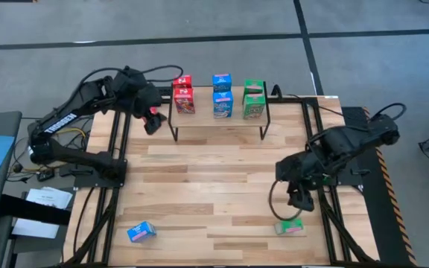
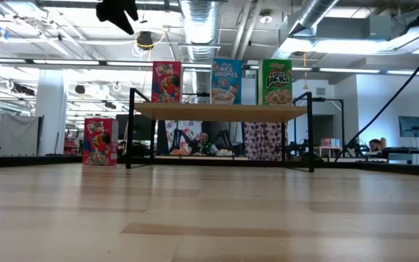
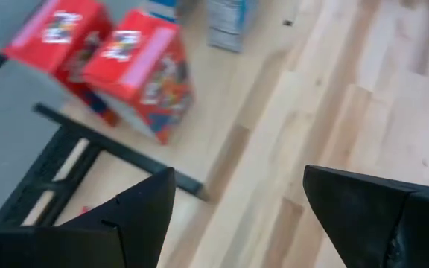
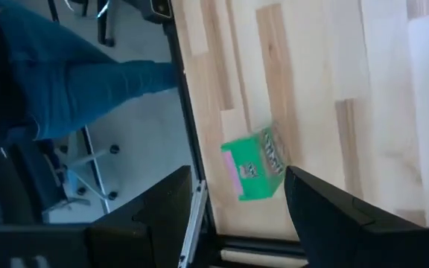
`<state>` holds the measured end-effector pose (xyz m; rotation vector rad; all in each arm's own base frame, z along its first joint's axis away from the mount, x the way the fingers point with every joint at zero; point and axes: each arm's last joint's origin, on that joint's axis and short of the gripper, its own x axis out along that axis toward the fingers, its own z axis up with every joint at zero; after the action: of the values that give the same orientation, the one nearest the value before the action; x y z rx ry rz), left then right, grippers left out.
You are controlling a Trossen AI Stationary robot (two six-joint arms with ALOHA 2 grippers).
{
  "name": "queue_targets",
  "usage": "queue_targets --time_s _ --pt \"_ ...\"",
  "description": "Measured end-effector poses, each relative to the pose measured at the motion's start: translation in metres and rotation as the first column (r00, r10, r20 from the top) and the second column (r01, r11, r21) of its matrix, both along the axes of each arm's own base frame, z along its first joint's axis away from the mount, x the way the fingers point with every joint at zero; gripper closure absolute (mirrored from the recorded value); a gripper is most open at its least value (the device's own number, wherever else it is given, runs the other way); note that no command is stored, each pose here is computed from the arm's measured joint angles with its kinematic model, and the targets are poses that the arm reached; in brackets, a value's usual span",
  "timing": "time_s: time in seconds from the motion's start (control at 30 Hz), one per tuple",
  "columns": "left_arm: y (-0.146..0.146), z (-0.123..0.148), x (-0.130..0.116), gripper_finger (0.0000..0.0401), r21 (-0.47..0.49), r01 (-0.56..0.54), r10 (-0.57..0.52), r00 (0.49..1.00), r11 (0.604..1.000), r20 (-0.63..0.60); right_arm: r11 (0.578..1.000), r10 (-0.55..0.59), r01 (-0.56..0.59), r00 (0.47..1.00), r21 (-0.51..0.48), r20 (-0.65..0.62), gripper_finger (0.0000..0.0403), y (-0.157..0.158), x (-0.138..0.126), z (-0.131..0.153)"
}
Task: Stack cereal on shelf
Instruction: Put the green cereal box on the shelf aligned with the other green cereal box
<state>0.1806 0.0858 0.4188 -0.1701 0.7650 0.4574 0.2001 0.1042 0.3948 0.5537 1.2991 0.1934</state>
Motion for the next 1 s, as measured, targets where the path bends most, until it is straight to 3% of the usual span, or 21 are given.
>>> queue_targets --time_s 0.23,0.6,0.77,1.0 --pt "-0.018 0.0 0.008 0.0115 -0.037 0.054 -0.053 0.998 0.998 0.021 0.999 0.04 -0.04 0.999 -0.016 0.0 0.0162 0.01 -0.004 -0.001" --pt "-0.038 0.0 0.014 0.0115 -0.047 0.043 -0.042 0.999 0.998 0.033 0.998 0.069 -0.068 0.995 0.016 -0.066 0.016 0.033 -0.013 -0.005" --pt "-0.045 0.0 0.015 0.0115 -0.061 0.064 -0.061 0.997 0.996 0.04 0.996 0.093 -0.092 0.99 0.018 -0.105 0.0124 0.05 -0.014 -0.01" --pt "-0.049 0.001 0.017 0.0115 -0.08 0.065 -0.06 0.996 0.995 0.065 0.987 0.112 -0.126 0.985 -0.1 -0.134 0.0055 0.076 -0.008 -0.031"
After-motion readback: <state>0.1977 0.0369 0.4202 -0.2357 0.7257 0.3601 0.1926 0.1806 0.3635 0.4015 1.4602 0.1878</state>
